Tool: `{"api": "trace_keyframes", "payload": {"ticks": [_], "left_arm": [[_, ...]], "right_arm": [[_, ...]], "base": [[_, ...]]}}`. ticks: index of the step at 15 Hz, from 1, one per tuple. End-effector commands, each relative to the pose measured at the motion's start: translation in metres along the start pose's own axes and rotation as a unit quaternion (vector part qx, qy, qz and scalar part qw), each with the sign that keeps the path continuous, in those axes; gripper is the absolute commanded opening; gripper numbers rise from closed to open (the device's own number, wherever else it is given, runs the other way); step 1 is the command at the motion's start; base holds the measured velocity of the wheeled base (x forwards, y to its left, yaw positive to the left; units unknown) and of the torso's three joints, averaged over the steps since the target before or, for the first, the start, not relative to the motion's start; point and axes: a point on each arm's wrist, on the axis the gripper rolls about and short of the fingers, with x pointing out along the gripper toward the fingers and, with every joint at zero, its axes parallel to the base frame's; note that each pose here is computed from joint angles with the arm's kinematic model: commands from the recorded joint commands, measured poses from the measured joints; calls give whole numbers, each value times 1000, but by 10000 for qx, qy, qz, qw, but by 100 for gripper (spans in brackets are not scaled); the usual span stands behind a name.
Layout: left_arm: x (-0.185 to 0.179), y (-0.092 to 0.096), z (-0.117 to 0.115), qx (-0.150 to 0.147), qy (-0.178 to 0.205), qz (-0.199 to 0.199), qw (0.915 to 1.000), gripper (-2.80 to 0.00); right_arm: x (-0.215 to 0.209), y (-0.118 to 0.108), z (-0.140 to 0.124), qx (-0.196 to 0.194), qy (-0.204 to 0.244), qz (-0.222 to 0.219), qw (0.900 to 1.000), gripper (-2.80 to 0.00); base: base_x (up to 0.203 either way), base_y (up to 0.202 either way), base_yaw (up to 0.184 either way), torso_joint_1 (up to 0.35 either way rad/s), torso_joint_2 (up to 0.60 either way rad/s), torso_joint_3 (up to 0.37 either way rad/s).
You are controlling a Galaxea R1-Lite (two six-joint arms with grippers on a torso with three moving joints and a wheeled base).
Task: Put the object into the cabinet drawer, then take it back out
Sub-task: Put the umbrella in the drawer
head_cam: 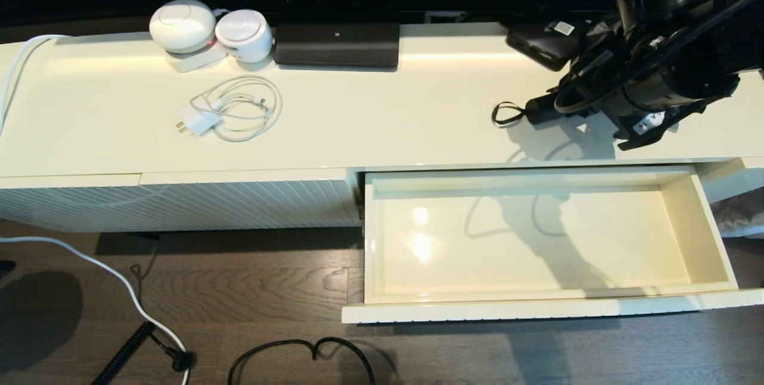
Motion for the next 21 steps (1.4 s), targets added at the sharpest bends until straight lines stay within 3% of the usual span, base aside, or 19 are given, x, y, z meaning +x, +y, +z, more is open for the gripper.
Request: {"api": "trace_keyframes", "payload": {"ticks": [1,2,3,15,21], "left_arm": [[0,0,0,-3,-9,-3,10000,-280],[0,0,0,0,-9,-3,10000,-280],[0,0,0,1,-7,-3,10000,-280],[0,0,0,2,-15,4,10000,-280],[0,0,0,-3,-9,0,10000,-280]], "right_arm": [[-2,0,1,8,-14,9,10000,0],[-2,0,0,-2,-9,19,10000,0],[-3,1,0,-5,-2,30,10000,-280],[12,-11,-17,-158,436,-179,9988,-280],[-13,-15,-14,-226,462,-74,9986,-280]], "base": [[0,0,0,0,0,0],[0,0,0,0,0,0],[0,0,0,0,0,0],[0,0,0,0,0,0],[0,0,0,0,0,0]]}}
